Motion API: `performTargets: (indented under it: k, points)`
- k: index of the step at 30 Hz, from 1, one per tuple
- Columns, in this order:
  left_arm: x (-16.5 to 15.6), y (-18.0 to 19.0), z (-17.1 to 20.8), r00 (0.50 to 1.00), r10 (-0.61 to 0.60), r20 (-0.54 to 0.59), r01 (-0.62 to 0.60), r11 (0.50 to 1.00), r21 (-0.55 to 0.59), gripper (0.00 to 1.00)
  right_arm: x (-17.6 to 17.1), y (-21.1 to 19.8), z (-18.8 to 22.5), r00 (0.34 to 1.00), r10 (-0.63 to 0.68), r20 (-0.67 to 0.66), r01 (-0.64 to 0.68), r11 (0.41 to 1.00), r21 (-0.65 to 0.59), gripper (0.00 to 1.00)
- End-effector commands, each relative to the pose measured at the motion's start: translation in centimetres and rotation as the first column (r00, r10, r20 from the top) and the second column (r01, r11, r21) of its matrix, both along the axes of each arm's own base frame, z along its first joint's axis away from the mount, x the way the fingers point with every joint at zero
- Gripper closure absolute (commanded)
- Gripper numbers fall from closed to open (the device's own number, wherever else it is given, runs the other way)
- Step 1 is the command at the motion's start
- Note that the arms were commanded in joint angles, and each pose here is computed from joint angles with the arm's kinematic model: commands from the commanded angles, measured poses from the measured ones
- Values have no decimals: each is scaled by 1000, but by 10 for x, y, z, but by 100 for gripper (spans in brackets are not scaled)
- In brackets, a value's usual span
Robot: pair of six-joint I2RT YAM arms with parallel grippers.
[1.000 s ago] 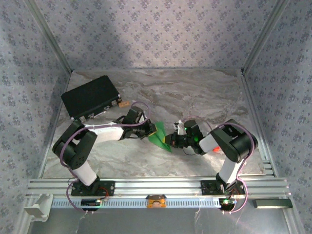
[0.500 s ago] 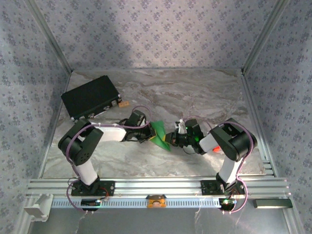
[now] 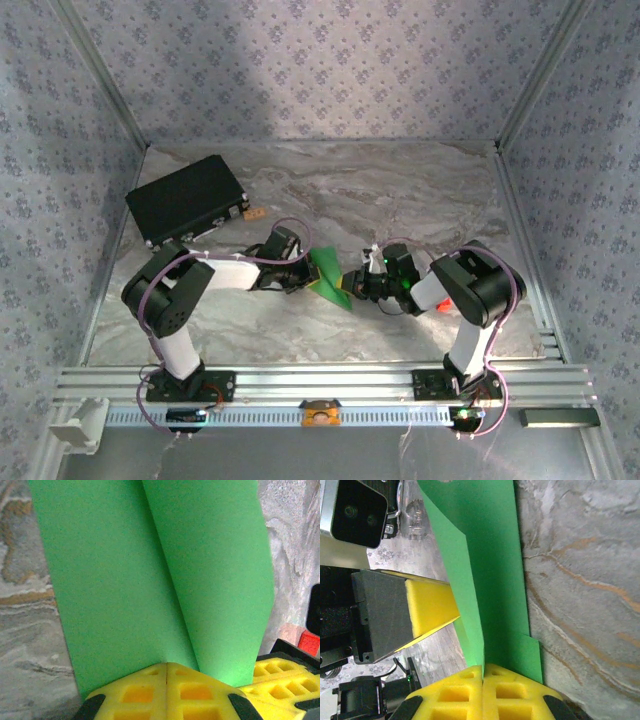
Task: Fold a paper plane with a square sheet of paper (pick it up from the middle)
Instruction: Fourth fold the wing at the center of the table.
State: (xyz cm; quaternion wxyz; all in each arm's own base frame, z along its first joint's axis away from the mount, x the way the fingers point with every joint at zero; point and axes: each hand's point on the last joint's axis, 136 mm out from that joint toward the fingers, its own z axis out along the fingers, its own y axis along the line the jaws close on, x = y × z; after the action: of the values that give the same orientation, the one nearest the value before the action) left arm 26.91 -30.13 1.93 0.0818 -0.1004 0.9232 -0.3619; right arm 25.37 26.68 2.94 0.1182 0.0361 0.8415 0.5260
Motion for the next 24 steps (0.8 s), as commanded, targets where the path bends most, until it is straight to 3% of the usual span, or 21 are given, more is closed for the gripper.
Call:
performTargets:
  k: [1,12,24]
  points:
    - [-7,15,-24,999,3,-49,1,996,92,97,-2,-2,-2,1000,7,-8,-7,1000,7,100]
    - [-3,10,-13,1000,-14,-23,15,998,67,96,-4,-5,-19,999,-6,-52,5,1000,-23,100]
    - [15,-12,48,991,-46,122,53,997,-56,92,-6,-14,-31,996,-39,-84,34,997,-66,100]
